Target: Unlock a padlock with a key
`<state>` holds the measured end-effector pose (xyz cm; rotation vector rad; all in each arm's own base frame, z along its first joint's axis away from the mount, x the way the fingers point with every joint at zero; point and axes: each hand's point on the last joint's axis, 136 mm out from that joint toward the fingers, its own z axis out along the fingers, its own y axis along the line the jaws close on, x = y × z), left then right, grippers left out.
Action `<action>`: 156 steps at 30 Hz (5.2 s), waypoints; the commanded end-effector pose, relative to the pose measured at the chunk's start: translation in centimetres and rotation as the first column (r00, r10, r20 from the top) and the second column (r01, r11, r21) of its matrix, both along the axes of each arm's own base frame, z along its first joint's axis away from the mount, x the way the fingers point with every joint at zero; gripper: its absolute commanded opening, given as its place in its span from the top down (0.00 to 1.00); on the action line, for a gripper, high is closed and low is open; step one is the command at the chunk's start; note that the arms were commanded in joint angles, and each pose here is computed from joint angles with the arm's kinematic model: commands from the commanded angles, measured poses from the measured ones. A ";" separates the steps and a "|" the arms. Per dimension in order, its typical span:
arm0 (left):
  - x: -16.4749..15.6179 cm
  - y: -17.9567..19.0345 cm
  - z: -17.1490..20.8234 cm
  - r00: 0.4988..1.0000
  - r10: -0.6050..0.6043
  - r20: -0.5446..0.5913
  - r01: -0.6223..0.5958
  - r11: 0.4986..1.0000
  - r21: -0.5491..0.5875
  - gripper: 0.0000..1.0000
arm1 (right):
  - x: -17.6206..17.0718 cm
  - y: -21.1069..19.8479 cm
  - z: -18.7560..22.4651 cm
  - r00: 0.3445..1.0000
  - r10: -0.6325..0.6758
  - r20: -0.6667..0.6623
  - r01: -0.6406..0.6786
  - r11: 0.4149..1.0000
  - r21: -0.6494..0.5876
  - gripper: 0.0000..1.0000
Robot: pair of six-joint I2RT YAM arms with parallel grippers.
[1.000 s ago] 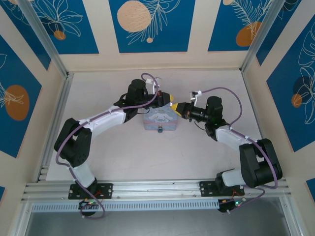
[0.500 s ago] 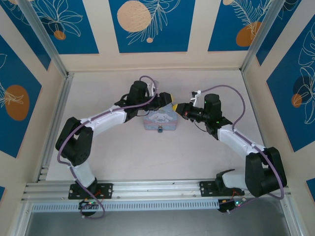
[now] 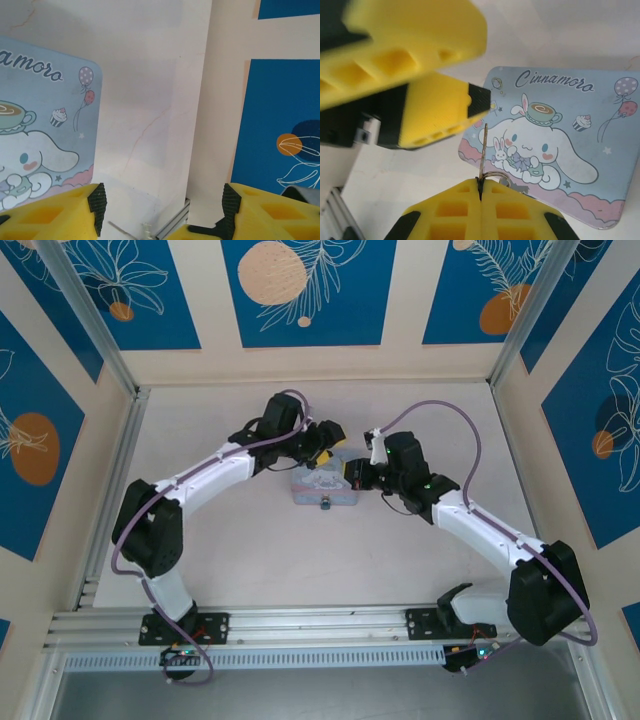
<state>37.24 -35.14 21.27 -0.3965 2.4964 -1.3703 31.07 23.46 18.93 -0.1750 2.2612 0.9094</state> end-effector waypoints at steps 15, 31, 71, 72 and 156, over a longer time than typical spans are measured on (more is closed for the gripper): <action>-1.5 0.9 -2.3 0.990 0.010 -0.140 -0.003 0.998 0.055 0.51 | 0.3 1.7 1.0 0.992 0.071 0.100 -0.057 0.990 -0.129 1.00; -1.2 0.6 -3.3 0.988 0.007 -0.152 0.002 0.998 0.057 0.81 | 0.4 1.8 0.9 0.993 0.065 0.098 -0.052 0.990 -0.131 1.00; 3.2 3.4 6.5 0.754 0.189 0.629 -0.135 0.982 -0.134 1.00 | 3.0 -2.0 5.1 0.923 -0.052 -0.381 0.312 0.681 0.663 0.32; 3.2 3.6 6.6 0.745 0.208 0.634 -0.145 0.978 -0.150 1.00 | 3.2 -1.9 5.2 0.922 -0.050 -0.384 0.318 0.662 0.679 0.34; 2.5 3.5 4.7 0.805 0.356 0.475 -0.187 0.912 -0.366 1.00 | 5.4 -0.4 5.4 0.941 -0.098 -0.322 0.315 0.596 0.739 0.52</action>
